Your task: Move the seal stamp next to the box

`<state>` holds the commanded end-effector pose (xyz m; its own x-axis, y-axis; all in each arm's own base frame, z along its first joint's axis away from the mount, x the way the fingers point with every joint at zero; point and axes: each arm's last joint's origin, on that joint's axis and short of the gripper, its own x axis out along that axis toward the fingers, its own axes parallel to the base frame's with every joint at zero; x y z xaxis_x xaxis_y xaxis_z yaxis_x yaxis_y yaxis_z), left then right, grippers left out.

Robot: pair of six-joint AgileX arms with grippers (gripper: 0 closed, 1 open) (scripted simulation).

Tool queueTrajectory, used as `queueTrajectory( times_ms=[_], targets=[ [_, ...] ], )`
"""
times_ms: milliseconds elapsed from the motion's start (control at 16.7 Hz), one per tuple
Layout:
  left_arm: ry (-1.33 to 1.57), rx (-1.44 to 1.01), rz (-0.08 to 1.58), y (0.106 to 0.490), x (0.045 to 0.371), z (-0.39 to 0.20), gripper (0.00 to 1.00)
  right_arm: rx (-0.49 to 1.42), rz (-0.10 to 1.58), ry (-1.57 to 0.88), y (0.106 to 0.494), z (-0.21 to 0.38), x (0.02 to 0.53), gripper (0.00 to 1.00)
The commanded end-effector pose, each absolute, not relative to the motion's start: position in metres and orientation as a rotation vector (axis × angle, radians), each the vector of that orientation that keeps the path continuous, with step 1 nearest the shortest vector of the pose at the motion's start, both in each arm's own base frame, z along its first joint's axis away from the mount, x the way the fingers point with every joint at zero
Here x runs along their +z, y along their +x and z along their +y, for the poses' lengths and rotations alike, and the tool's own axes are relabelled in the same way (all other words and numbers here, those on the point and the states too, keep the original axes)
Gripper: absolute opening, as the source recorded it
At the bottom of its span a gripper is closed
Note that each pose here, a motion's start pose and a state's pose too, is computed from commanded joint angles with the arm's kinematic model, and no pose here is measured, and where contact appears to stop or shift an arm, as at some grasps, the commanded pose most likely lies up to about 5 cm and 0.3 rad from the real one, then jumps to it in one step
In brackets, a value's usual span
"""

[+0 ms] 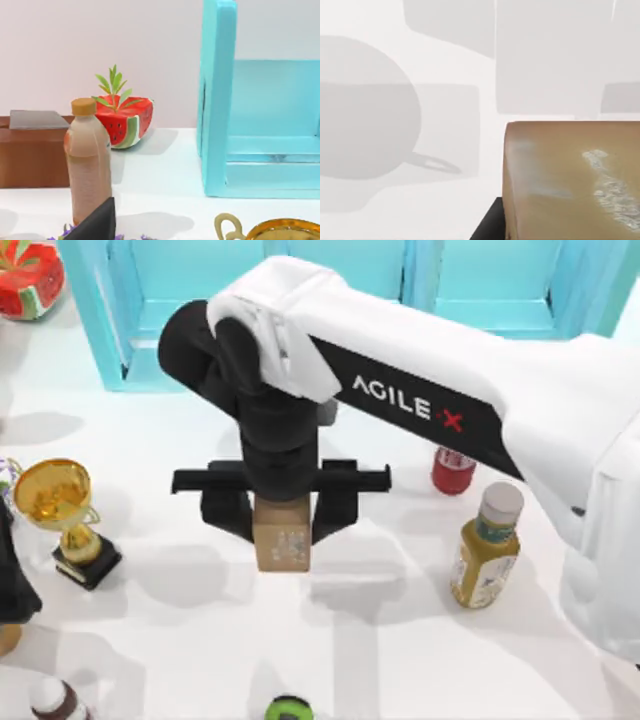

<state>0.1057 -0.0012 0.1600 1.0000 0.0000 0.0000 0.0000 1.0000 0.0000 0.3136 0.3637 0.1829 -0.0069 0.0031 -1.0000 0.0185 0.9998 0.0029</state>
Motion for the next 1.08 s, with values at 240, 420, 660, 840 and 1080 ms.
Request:
queueTrajectory(
  times_ms=[240, 420, 660, 840, 1080],
  targets=[
    [0.0, 0.0, 0.0, 0.106, 0.16, -0.001, 1.0, 0.019, 1.571, 0.064, 0.318, 0.328, 0.224, 0.0],
    [0.0, 0.0, 0.0, 0.106, 0.16, -0.001, 1.0, 0.137, 1.461, 0.156, 0.314, 0.279, 0.291, 0.0],
    [0.0, 0.0, 0.0, 0.106, 0.16, -0.001, 1.0, 0.183, 1.359, 0.181, 0.282, 0.193, 0.344, 0.0],
    [0.0, 0.0, 0.0, 0.106, 0.16, -0.001, 1.0, 0.139, 1.383, 0.138, 0.26, 0.144, 0.336, 0.0],
    [0.0, 0.0, 0.0, 0.106, 0.16, -0.001, 1.0, 0.029, 1.517, 0.05, 0.246, 0.103, 0.293, 0.0]
  ],
)
